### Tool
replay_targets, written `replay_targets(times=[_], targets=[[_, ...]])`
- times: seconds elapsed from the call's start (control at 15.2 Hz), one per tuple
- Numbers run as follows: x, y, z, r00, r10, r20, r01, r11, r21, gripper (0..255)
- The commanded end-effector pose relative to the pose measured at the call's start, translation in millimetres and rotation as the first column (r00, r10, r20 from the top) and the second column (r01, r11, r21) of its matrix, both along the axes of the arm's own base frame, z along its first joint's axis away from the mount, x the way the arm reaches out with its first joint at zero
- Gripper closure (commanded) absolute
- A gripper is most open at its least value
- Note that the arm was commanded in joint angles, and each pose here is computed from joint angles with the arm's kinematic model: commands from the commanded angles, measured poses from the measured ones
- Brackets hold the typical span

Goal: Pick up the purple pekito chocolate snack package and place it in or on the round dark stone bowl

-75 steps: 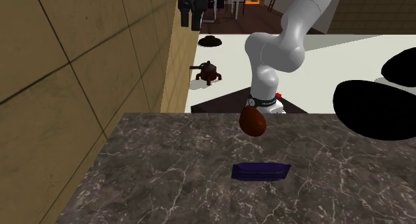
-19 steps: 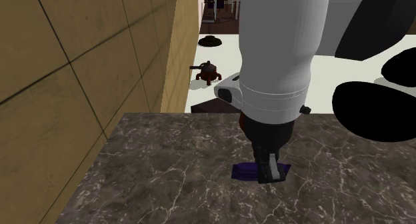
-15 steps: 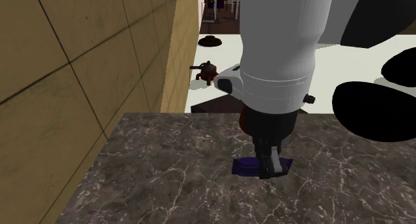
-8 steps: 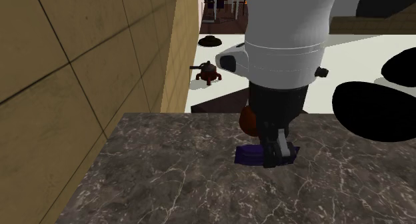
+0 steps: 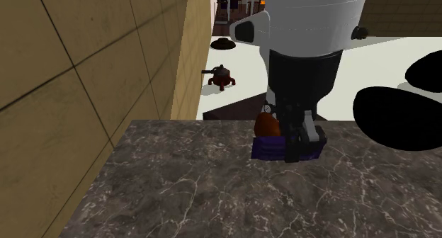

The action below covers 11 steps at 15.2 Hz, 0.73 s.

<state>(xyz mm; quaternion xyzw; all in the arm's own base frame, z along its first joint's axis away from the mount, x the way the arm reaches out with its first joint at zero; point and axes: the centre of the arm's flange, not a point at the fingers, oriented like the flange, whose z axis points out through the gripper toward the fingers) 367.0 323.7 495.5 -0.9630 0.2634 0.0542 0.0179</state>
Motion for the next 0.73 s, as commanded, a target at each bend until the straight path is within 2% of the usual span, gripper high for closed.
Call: replay_targets(times=[0.0, 0.66], targets=[[1.3, 0.1, 11.3, 1.000, 0.000, 0.000, 0.000, 1.000, 0.000, 255], [1.3, 0.1, 64.1, 1.000, 0.000, 0.000, 0.000, 1.000, 0.000, 255]])
